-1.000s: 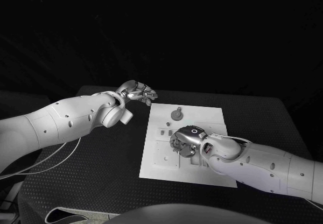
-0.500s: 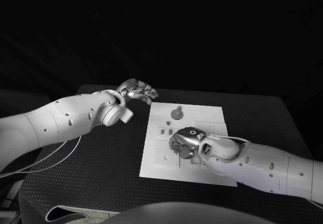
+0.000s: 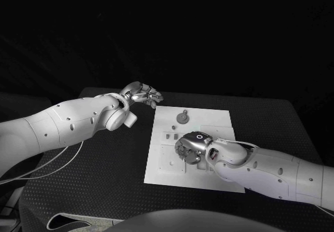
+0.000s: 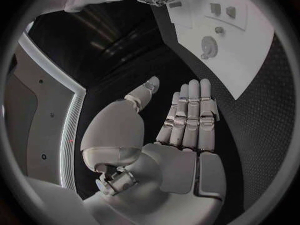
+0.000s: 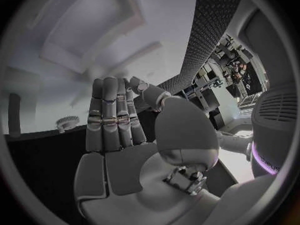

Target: Assemble the parts on the task board

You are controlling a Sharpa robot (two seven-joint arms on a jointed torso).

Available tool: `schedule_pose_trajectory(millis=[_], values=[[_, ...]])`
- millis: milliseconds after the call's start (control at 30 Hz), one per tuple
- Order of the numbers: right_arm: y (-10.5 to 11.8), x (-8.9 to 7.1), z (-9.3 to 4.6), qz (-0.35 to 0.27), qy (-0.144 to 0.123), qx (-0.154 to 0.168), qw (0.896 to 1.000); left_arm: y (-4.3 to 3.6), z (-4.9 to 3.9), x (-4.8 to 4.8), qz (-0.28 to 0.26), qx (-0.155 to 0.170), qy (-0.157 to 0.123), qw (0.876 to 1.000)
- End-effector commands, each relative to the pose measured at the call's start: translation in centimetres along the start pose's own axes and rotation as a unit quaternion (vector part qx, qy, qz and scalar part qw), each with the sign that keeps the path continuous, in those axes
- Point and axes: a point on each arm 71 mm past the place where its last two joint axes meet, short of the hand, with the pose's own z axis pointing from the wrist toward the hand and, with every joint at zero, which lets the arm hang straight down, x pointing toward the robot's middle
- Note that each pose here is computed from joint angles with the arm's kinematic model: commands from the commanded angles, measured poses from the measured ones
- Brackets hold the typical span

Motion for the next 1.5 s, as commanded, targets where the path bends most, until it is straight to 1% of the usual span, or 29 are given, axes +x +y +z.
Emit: schedule_pose_trajectory(millis=[33,267,333,467,567,700,800,867,1000,1100,1133,1200,1267,1333,1433,1500], values=[[-0.2,0.7,-0.2,0.018,0.008,0.005,1.000,-0.17,0.03,0.15,-0.006,0.004,0.008,1.000],[-0.4,0.4,-0.5,0.023,-0.012,0.010,1.000,-0.07,-0.02,0.01,-0.005,0.002,0.008,1.000],[-0.5,0.3,-0.6,0.023,-0.014,0.010,1.000,-0.06,-0.03,0.00,-0.006,0.002,0.008,1.000],[-0.7,-0.5,-0.8,0.019,-0.022,0.010,1.000,-0.02,-0.02,-0.07,-0.005,0.001,0.008,1.000],[-1.0,-1.4,-1.1,0.015,-0.030,0.012,0.999,0.00,-0.04,-0.09,-0.005,0.001,0.008,1.000],[-1.4,-2.6,-1.7,0.012,-0.048,0.013,0.999,0.04,-0.06,-0.16,-0.005,0.001,0.007,1.000],[-1.7,-3.7,-2.5,0.020,-0.063,0.013,0.998,0.04,-0.05,-0.18,-0.005,0.001,0.007,1.000],[-2.1,-4.7,-3.1,0.026,-0.074,0.013,0.997,0.03,-0.06,-0.19,-0.005,0.002,0.007,1.000],[-3.3,-6.6,-4.2,0.027,-0.082,0.025,0.996,-0.02,-0.06,-0.18,-0.005,0.006,0.007,1.000],[-4.7,-7.8,-5.2,0.016,-0.078,0.042,0.996,-0.01,-0.10,-0.25,-0.005,0.007,0.007,1.000],[-5.1,-7.9,-5.4,0.013,-0.075,0.048,0.996,0.01,-0.13,-0.29,-0.005,0.007,0.006,1.000],[-6.0,-7.7,-6.1,0.003,-0.055,0.064,0.996,0.03,-0.14,-0.34,-0.005,0.007,0.005,1.000],[-6.9,-7.6,-6.6,-0.002,-0.048,0.077,0.996,0.03,-0.11,-0.35,-0.005,0.007,0.005,1.000],[-7.4,-7.4,-6.8,-0.009,-0.036,0.084,0.996,0.03,-0.11,-0.34,-0.005,0.008,0.005,1.000],[-8.0,-7.3,-7.0,-0.016,-0.028,0.093,0.995,0.04,-0.12,-0.35,-0.005,0.007,0.006,1.000],[-8.3,-7.1,-7.1,-0.017,-0.018,0.098,0.995,0.06,-0.12,-0.39,-0.005,0.007,0.005,1.000]])
